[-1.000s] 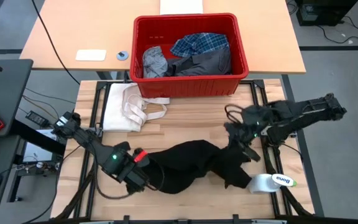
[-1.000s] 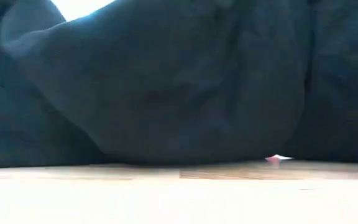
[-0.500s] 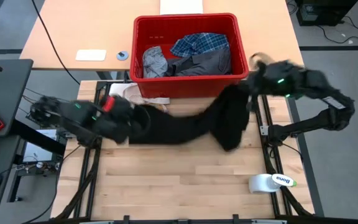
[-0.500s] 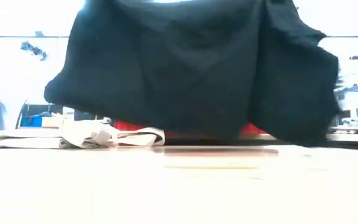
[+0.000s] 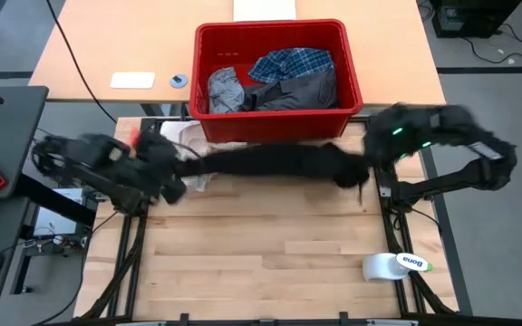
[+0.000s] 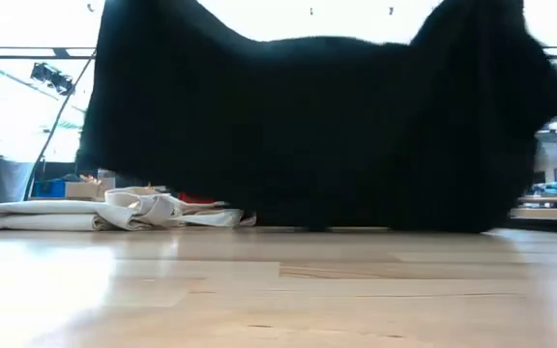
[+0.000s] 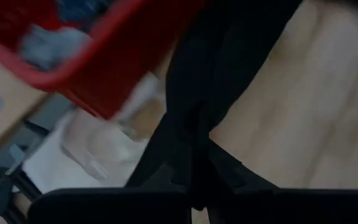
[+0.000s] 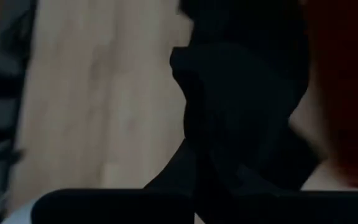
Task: Fold Laundry from Bin
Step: Fold the black shirt
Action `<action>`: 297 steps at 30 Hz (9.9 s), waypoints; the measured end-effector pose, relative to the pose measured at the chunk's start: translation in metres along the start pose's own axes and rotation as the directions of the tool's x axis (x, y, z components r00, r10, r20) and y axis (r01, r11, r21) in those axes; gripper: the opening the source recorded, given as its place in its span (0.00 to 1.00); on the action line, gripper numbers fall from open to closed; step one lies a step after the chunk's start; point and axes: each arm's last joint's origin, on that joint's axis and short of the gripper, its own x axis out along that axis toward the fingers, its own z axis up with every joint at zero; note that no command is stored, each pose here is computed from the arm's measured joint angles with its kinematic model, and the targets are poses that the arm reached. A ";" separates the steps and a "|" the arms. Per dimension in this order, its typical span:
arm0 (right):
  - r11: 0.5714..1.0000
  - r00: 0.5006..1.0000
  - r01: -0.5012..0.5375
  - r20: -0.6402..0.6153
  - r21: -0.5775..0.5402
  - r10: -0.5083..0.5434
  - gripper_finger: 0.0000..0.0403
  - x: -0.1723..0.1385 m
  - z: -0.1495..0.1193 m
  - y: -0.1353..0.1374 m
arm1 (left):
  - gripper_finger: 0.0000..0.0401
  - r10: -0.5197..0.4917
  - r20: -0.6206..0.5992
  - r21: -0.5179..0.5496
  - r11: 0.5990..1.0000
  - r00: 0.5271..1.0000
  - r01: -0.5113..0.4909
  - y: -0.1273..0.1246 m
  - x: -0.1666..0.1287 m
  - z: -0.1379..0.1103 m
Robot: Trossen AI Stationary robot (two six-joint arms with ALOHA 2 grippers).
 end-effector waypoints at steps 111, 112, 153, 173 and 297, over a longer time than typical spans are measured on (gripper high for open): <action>0.804 0.876 -0.479 -0.253 -0.354 0.410 0.02 0.195 -0.006 0.135 | 0.05 0.067 -0.598 0.230 0.969 0.799 0.091 -0.207 0.027 -0.171; 0.793 0.867 -0.495 -0.253 -0.355 0.428 0.02 0.185 -0.008 0.133 | 0.05 0.067 -0.598 0.231 0.969 0.799 0.091 -0.207 0.027 -0.171; 0.788 0.576 -0.616 -0.682 -0.001 0.450 0.36 0.269 -0.044 0.152 | 0.05 0.077 -0.609 0.233 0.969 0.789 0.086 -0.206 0.027 -0.171; 0.944 0.923 -0.278 -0.322 -0.179 0.211 0.59 0.224 -0.005 0.115 | 0.23 -0.170 -0.568 0.015 0.976 0.805 0.217 -0.239 0.032 -0.178; 0.476 0.819 0.573 -0.461 0.667 -0.341 0.05 0.185 -0.111 -0.113 | 0.47 0.260 -0.767 0.239 0.964 0.587 -0.116 -0.175 0.133 -0.290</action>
